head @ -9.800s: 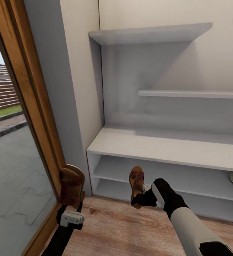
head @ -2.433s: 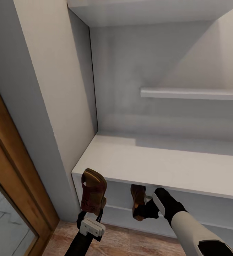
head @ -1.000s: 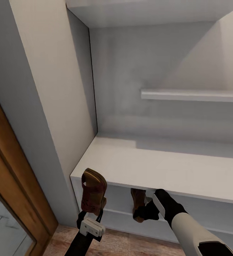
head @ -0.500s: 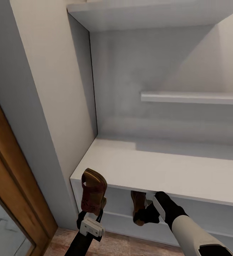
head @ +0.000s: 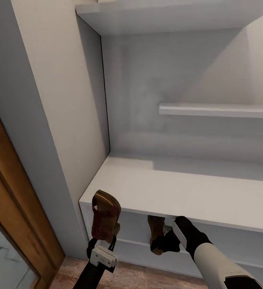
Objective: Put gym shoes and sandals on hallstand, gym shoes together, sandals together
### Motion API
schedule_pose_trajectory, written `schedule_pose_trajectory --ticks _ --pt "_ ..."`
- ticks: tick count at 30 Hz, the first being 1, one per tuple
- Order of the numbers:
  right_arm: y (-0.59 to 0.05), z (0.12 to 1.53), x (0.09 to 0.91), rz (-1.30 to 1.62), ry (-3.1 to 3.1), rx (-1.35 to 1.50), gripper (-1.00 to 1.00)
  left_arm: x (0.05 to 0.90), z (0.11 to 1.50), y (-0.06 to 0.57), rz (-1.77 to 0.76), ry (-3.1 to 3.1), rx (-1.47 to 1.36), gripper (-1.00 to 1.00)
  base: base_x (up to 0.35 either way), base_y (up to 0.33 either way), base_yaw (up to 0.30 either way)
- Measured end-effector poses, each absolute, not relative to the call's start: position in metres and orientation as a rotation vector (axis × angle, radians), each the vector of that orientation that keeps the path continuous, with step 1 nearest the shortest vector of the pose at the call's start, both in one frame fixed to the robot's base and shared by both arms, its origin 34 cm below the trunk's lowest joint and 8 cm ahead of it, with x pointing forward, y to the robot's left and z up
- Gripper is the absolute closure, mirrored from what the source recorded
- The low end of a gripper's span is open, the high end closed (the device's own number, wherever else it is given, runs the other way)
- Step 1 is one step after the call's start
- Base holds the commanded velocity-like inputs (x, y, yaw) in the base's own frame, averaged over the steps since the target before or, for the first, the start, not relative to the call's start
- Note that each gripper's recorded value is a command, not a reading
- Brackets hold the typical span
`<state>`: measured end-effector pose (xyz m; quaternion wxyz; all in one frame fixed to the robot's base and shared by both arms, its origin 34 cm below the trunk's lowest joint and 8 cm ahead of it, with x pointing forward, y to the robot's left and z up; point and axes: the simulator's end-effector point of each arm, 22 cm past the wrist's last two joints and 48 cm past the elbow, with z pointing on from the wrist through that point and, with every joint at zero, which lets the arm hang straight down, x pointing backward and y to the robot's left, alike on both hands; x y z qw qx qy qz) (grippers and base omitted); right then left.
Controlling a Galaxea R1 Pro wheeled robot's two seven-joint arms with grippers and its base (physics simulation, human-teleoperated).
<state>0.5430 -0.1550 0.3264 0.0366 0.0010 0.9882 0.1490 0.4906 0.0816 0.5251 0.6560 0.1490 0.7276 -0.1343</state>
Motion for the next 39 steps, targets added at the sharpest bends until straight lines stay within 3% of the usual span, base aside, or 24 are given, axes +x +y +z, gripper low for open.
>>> schedule_pose_trajectory --ticks 22,23,39 --pt "-0.1552 0.3263 0.5427 0.456 3.036 0.003 1.0 0.4906 0.5255 0.0813 -0.305 1.649 0.336 1.0 0.0 0.0 0.0" --pt "-0.1551 0.3263 0.5427 0.457 3.036 0.003 -1.0 0.4906 0.5255 0.0813 -0.305 1.649 0.336 1.0 0.0 0.0 0.0" --pt "-0.155 0.3264 0.5425 0.457 3.036 0.003 -1.0 0.4904 0.525 0.0814 -0.305 1.65 0.337 1.0 0.0 0.0 0.0"
